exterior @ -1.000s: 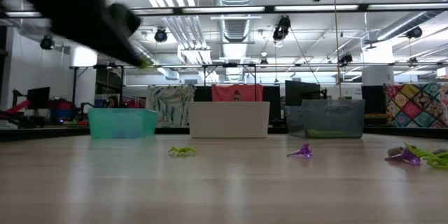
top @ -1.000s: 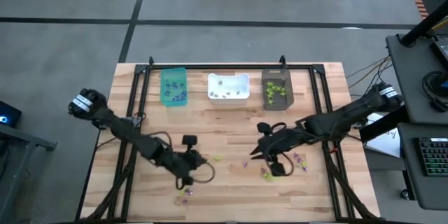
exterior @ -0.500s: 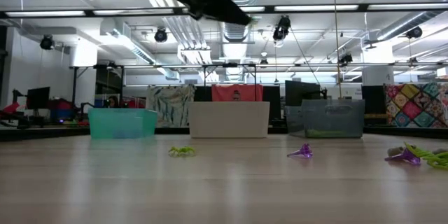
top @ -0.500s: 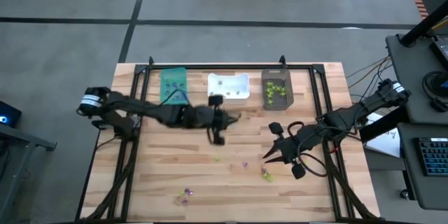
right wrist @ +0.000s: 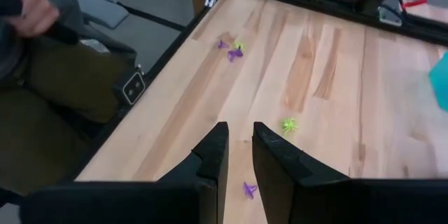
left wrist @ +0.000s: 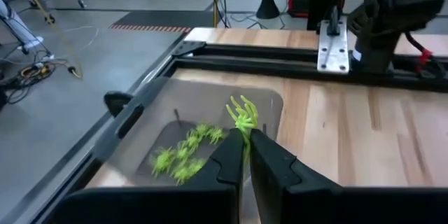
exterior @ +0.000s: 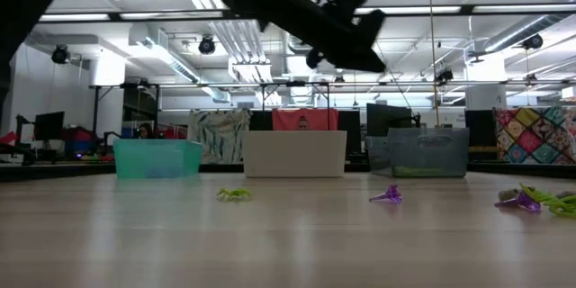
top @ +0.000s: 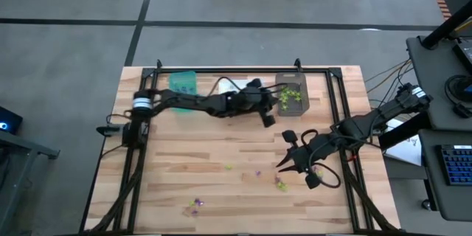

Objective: Sort Halloween decoration
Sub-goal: Put the green spider toy into the black bin, then put the purple witch hat into the light blue bin

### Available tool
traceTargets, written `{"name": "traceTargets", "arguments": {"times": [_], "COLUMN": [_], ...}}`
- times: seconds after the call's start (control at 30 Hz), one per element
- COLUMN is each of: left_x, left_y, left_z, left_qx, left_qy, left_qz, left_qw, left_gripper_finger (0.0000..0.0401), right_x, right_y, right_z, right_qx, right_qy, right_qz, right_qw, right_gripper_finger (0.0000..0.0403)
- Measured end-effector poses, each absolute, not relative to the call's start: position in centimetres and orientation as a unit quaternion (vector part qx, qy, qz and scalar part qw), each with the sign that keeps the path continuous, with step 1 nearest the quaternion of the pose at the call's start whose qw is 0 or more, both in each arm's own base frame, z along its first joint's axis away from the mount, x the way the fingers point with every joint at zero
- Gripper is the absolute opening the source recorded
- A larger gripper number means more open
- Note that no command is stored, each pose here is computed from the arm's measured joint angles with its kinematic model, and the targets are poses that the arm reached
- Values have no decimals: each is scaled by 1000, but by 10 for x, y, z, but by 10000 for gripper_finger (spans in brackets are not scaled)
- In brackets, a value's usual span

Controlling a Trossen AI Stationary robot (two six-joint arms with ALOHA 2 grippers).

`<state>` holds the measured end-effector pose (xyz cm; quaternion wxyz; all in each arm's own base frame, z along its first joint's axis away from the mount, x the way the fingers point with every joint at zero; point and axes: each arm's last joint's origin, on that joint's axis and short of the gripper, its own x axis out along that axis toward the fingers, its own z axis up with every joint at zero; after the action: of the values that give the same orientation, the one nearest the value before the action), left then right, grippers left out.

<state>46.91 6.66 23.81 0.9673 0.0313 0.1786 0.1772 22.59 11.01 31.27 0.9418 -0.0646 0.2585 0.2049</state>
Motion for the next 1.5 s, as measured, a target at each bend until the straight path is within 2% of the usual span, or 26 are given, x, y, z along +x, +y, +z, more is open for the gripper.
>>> {"name": "traceTargets", "arguments": {"times": [0.27, 0.67, 1.03, 1.23, 1.5], "left_x": [509, 516, 515, 504, 466], "left_y": [81, 100, 99, 92, 71], "left_z": [216, 193, 194, 229, 299], "left_qx": [30, 15, 26, 45, 77], "left_qy": [191, 232, 245, 238, 249], "left_qz": [185, 205, 185, 180, 160], "left_qw": [963, 951, 951, 953, 952], "left_gripper_finger": [0, 5, 105, 115, 79], "right_x": [222, 221, 222, 221, 221], "right_y": [119, 124, 124, 124, 124], "right_z": [313, 316, 317, 316, 312], "right_qx": [-59, -54, -45, -23, 22], "right_qy": [253, 237, 238, 244, 261], "right_qz": [220, 231, 229, 223, 198], "right_qw": [940, 942, 943, 944, 944], "right_gripper_finger": [54, 54, 54, 54, 54]}}
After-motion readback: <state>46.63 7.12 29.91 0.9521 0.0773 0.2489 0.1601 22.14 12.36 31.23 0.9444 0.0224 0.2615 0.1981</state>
